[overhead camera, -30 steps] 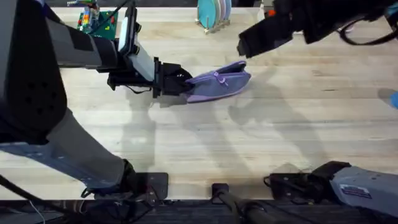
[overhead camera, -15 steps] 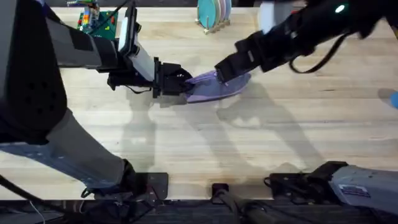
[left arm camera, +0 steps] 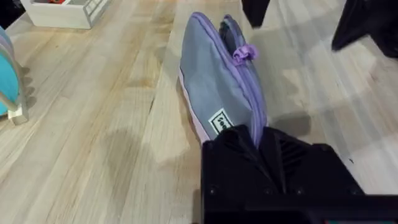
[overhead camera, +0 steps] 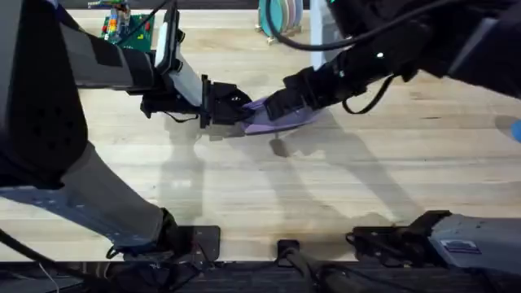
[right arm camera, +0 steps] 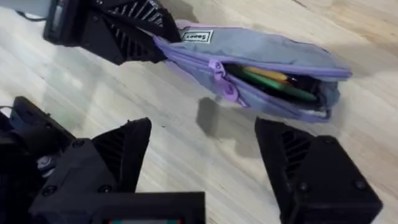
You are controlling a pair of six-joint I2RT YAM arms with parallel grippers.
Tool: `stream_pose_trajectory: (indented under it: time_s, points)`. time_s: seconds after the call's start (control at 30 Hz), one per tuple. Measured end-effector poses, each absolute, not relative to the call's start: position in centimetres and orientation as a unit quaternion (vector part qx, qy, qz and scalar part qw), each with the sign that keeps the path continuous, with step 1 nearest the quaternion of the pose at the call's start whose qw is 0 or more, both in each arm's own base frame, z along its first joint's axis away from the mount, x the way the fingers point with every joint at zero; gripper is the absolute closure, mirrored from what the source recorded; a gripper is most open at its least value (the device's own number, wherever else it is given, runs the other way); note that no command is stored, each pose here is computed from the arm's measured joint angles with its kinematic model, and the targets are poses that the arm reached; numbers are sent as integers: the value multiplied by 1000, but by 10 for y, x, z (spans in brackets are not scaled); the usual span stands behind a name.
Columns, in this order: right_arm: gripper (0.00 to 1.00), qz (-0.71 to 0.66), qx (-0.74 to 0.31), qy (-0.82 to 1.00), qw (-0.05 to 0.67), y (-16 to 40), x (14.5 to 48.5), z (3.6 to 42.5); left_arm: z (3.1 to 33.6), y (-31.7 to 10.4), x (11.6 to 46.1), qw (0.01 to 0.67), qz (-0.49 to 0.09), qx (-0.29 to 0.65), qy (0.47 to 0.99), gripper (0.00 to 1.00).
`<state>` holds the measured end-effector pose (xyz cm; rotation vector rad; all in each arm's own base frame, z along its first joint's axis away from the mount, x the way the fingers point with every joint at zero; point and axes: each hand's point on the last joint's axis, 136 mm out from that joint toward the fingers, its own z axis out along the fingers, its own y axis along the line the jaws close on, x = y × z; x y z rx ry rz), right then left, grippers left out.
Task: Unzip the bag, pick up the pens from the table one at a time and place them inside, then zip the bag closed.
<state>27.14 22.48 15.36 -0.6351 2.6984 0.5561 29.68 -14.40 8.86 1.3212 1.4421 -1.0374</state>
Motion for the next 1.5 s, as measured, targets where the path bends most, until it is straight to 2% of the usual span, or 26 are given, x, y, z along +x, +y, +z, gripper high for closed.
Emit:
stream_pose_trajectory:
  time_s: [0.27,0.63,0.73,1.0,1.17,1.3,1.5]
  points:
    - [6,184,-212,952,124,237,275,123,89,-144,297,447,-419,534,583,959]
    - [8,153,-193,955,166,244,294,117,89,-143,297,448,-418,533,583,959]
    - [34,145,-193,954,178,245,298,118,89,-143,297,448,-418,533,583,959]
    - [266,133,-184,953,202,244,308,120,89,-143,297,449,-418,533,583,959]
    - [306,125,-178,953,209,242,311,120,89,-143,298,449,-418,533,583,959]
    - [498,122,-178,953,210,243,314,117,89,-143,298,449,-418,533,583,960]
    - [644,119,-180,954,206,245,314,112,88,-143,298,448,-417,534,584,960]
